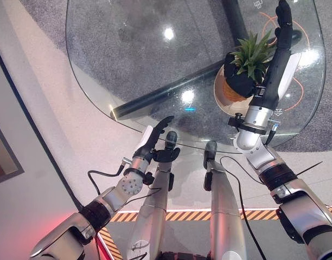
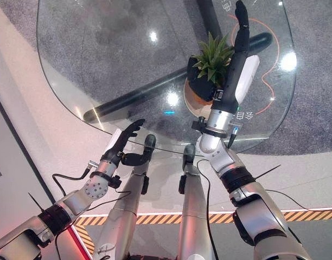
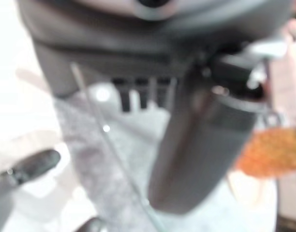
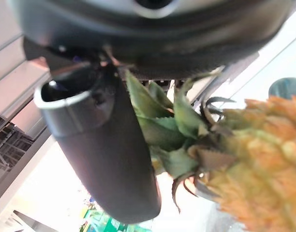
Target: Pick up the fruit to the plate
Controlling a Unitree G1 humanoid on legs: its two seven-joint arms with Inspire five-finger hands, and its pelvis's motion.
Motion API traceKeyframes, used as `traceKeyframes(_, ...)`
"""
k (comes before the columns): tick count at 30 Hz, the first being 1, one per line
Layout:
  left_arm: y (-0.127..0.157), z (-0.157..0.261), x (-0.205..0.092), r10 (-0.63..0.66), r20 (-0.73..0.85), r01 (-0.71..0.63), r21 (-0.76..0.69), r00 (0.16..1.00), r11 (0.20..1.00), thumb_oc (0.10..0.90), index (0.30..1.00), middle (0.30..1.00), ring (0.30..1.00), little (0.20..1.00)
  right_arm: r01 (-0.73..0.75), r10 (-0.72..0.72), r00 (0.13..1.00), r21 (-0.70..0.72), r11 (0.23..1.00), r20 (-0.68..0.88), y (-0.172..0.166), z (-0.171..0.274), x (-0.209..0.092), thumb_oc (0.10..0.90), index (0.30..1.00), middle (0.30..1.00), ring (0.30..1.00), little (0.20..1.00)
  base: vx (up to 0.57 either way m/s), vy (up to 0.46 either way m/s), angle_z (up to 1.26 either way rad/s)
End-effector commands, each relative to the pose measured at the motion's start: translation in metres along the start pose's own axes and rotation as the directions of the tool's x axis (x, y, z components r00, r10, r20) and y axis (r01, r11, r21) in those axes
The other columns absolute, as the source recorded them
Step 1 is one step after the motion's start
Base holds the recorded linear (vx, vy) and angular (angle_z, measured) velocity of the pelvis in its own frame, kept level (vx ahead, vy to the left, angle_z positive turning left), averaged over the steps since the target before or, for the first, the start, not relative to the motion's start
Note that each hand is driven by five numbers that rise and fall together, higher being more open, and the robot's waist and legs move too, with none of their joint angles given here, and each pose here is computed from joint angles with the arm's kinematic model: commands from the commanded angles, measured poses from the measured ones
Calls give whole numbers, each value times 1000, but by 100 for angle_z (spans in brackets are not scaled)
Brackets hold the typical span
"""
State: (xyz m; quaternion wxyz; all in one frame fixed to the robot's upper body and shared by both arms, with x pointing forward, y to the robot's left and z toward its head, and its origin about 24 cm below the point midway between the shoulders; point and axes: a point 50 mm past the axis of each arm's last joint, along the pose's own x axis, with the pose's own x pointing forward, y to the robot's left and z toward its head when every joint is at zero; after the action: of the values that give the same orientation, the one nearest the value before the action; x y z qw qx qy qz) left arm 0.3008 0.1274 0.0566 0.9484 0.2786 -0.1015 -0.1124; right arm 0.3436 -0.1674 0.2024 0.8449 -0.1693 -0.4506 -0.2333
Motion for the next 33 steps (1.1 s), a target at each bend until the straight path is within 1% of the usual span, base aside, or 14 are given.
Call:
traceKeyframes(1, -17, 22, -3, -13, 103, 24, -100, 995, 995, 800, 900, 900, 900, 900, 63, -88, 976, 130, 990, 199, -9, 39, 24, 800, 900, 900, 900, 900, 0, 0, 0)
traceKeyframes(12, -13, 16, -6, -9, 88, 17, -89, 996, 996, 800, 900, 900, 900, 900, 63, -90, 975, 135, 989, 204, -9, 41, 19, 800, 900, 900, 900, 900, -1, -6, 0)
traceKeyframes(22, -9, 14, -7, -4, 79, 10, -79, 997, 997, 800, 900, 900, 900, 900, 64, -95, 966, 133, 989, 242, -11, 49, 19, 800, 900, 900, 900, 900, 0, -20, 0)
traceKeyframes(27, -9, 11, -9, -7, 72, 13, -80, 997, 997, 800, 900, 900, 900, 900, 50, -77, 963, 109, 993, 259, -10, 50, 17, 800, 900, 900, 900, 900, 6, -20, -1)
traceKeyframes(30, -7, 9, -11, -4, 70, 9, -82, 998, 997, 800, 900, 900, 900, 900, 43, -48, 956, 23, 999, 290, -11, 50, 18, 800, 900, 900, 900, 900, 0, 0, 0)
traceKeyframes(33, -6, 9, -11, -4, 68, 9, -83, 998, 997, 800, 900, 900, 900, 900, 34, -30, 952, -7, 999, 304, -10, 52, 19, 800, 900, 900, 900, 900, 0, 0, 0)
